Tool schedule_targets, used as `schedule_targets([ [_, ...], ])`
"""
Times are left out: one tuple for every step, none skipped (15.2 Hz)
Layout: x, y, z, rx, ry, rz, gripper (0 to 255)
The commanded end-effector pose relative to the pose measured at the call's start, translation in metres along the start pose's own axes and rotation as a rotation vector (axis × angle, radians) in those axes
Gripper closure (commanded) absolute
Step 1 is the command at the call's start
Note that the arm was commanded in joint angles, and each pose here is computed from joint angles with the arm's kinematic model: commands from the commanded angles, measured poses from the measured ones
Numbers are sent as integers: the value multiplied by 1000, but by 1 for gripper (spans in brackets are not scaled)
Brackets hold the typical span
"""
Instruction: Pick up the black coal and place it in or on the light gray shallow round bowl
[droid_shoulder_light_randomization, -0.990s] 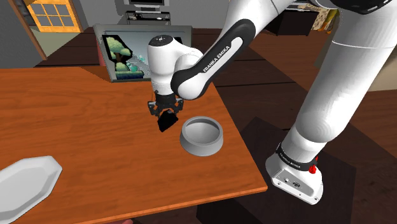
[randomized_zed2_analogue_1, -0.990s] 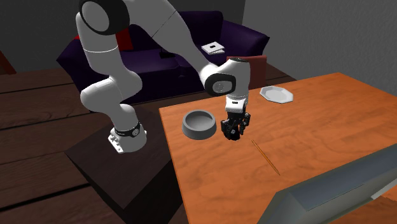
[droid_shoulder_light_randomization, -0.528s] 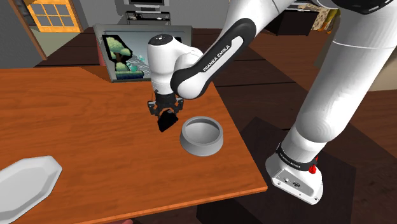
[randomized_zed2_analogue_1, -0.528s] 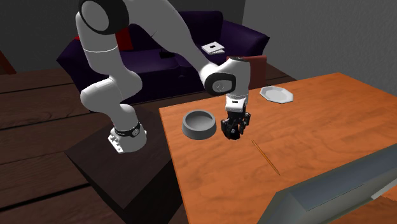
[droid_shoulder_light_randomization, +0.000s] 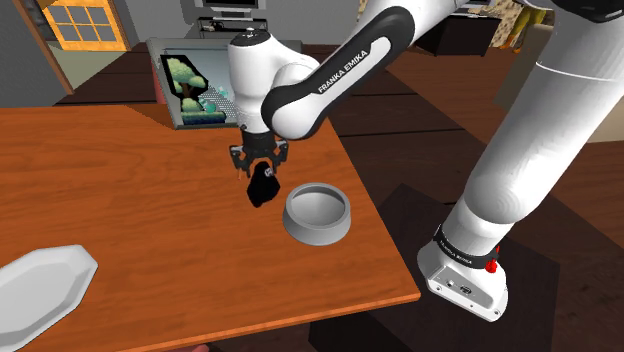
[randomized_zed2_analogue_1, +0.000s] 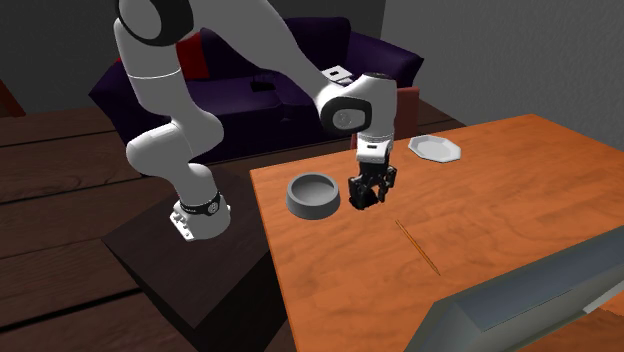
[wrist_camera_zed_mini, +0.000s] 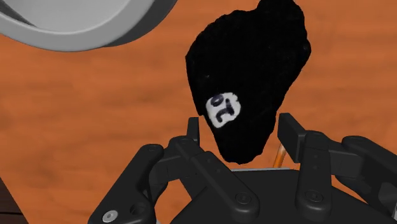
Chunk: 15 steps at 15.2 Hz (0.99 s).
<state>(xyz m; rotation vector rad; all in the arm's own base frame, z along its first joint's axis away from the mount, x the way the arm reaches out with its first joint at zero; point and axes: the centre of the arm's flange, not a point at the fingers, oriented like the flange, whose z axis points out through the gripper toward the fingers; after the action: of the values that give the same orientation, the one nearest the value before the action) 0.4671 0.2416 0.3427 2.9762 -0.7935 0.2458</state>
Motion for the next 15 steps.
schedule_targets([
  [1, 0, -11, 0, 0, 0, 255],
  [2, 0, -17, 0, 0, 0, 255],
  [3, 0, -22, 0, 0, 0, 255],
  [4, 0, -27, 0, 0, 0, 255],
  [5, 0, -32, 0, 0, 0, 255],
  [5, 1, -37, 0, 0, 0, 255],
  [6, 1, -43, 0, 0, 0, 255],
  [7, 1, -48, 0, 0, 0, 255],
  [8, 1, -53, 0, 0, 0, 255],
  [9, 1, -58, 0, 0, 0, 255],
  [10, 1, -63, 0, 0, 0, 255],
  [11, 1, -69, 0, 0, 0, 255],
  [12, 1, -74, 0, 0, 0, 255],
  [12, -1, -67, 0, 0, 0, 255],
  [12, -1, -67, 0, 0, 0, 0],
])
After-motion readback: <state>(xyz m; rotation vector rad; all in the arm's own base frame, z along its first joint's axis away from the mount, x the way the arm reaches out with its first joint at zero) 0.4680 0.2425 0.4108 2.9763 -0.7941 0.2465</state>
